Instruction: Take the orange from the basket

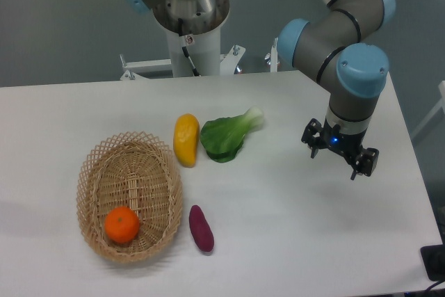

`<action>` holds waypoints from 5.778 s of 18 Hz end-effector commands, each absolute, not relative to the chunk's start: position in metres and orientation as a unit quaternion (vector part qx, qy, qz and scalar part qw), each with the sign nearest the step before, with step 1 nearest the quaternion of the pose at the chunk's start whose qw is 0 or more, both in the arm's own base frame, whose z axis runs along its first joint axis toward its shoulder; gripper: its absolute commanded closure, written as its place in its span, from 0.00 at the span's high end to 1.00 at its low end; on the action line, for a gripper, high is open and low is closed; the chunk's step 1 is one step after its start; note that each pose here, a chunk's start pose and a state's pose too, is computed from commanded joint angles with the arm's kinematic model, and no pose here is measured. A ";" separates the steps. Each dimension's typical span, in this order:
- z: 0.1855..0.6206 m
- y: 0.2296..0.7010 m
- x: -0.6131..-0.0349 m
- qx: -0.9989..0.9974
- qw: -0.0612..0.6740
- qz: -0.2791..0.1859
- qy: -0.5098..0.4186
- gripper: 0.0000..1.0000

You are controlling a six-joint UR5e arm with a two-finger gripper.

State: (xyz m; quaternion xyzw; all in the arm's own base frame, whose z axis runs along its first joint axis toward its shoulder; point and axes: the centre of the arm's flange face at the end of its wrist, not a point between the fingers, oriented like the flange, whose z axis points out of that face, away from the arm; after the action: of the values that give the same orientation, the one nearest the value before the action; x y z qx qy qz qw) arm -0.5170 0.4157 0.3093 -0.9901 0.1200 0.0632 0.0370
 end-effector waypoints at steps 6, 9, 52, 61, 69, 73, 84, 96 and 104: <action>0.310 0.415 -0.516 -0.989 0.042 0.070 0.119 1.00; 0.311 0.415 -0.516 -0.989 0.042 0.071 0.119 1.00; 0.285 0.613 -0.288 -0.992 0.123 0.002 0.027 1.00; 0.246 0.656 -0.187 -0.991 0.098 -0.029 0.081 1.00; 0.225 0.665 -0.161 -0.992 0.084 -0.040 0.083 1.00; 0.214 0.668 -0.162 -0.994 0.077 -0.044 0.066 1.00; 0.214 0.673 -0.160 -0.995 0.074 -0.040 0.049 0.60; 0.284 0.639 -0.239 -0.991 0.129 -0.029 -0.008 0.50; 0.319 0.574 -0.364 -0.988 0.150 0.015 -0.040 0.50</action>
State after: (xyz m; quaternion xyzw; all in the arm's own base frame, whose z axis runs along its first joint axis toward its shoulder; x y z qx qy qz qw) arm -0.3639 0.5739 0.3192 -0.9877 -0.0405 0.0145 0.1505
